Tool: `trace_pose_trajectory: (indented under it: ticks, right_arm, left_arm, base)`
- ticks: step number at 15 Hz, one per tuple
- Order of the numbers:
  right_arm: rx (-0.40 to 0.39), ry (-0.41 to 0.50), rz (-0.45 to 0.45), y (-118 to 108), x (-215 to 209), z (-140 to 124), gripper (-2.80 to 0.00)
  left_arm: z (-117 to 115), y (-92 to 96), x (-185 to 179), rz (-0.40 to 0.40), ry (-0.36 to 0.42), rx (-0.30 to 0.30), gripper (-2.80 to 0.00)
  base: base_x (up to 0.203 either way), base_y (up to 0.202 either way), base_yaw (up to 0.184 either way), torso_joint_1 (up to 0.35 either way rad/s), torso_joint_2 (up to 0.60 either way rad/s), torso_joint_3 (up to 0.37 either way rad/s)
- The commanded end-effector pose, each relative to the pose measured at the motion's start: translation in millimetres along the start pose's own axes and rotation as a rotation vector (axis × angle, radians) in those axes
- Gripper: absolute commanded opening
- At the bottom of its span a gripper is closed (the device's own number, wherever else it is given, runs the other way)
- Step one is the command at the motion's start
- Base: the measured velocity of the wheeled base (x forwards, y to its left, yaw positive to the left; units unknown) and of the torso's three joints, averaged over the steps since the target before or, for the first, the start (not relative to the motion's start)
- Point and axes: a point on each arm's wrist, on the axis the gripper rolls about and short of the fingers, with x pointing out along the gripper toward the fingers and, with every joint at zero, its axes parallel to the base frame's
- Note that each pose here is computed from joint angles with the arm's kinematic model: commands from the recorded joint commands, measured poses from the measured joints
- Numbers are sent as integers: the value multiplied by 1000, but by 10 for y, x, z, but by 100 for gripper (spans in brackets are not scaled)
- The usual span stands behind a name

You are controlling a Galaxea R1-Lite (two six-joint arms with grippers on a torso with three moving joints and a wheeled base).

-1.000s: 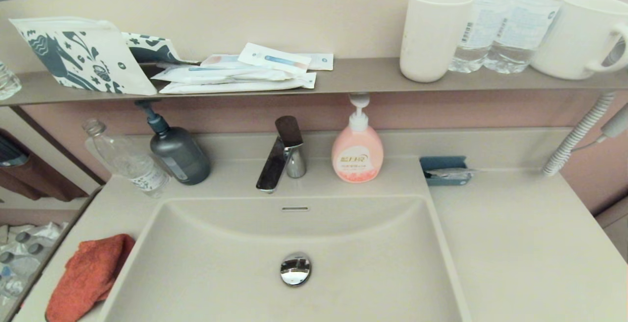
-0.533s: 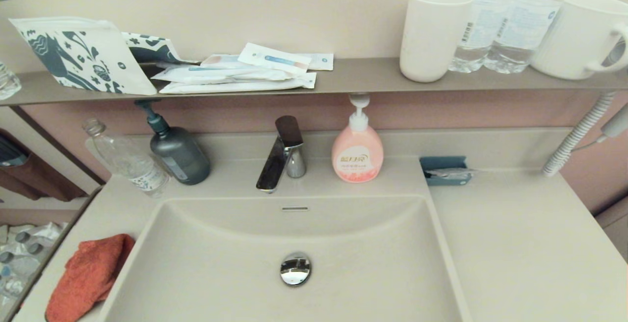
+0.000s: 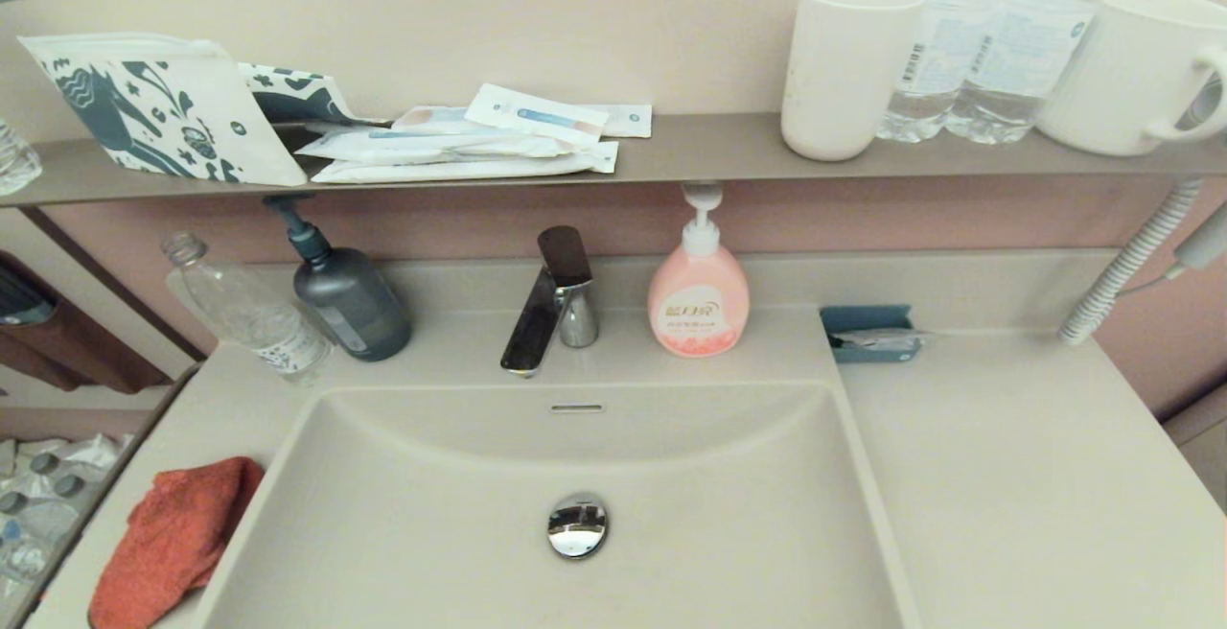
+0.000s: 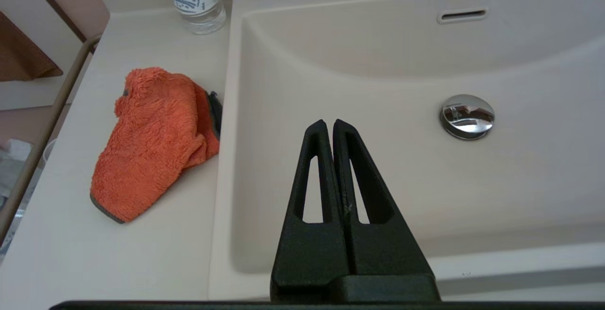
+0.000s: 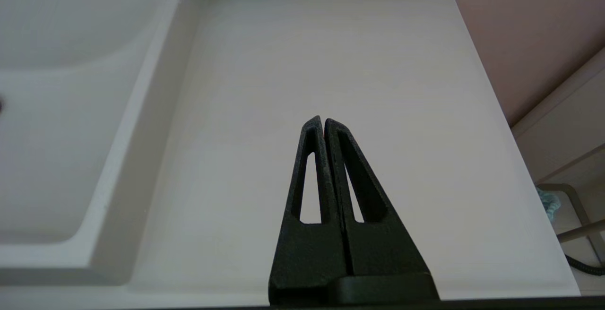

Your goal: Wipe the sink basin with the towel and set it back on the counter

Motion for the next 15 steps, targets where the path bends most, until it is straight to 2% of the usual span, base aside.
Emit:
trace_pose_trajectory:
  ticks: [1, 15]
  right_arm:
    - [-1, 1, 1, 0, 1, 0, -280]
    - [12, 1, 1, 0, 1, 0, -280]
  left_arm:
    - [-6, -1, 3, -6, 5, -1, -280]
    - [-8, -1, 6, -4, 2, -12, -280]
  base:
    - [0, 0, 0, 0, 0, 0]
    - [0, 0, 0, 0, 0, 0]
